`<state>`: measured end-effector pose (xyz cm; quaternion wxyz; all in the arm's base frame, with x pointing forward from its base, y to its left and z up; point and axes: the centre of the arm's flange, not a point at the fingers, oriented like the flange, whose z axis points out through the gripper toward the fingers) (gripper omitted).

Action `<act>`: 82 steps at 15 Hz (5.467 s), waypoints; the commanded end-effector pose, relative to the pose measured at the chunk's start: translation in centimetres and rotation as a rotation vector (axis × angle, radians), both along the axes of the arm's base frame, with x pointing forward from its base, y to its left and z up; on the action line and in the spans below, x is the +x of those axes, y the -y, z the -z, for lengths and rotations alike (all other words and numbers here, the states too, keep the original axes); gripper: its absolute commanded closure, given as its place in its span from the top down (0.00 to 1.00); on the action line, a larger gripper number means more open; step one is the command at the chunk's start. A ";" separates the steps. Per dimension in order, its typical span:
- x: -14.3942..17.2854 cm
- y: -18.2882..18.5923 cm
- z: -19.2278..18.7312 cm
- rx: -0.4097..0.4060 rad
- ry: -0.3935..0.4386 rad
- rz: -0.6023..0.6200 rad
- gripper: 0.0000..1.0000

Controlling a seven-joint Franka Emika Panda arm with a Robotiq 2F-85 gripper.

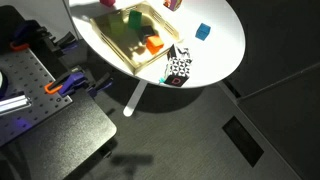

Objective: Put the gray block on a white and black cube

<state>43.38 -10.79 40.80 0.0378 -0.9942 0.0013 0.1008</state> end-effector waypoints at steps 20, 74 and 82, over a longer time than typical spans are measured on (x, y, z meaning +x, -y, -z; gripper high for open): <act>5.4 -1.8 7.4 -0.118 0.111 0.200 1.00; 8.5 -6.5 28.5 -0.291 0.010 0.314 1.00; 9.1 -6.7 29.1 -0.227 0.080 0.333 1.00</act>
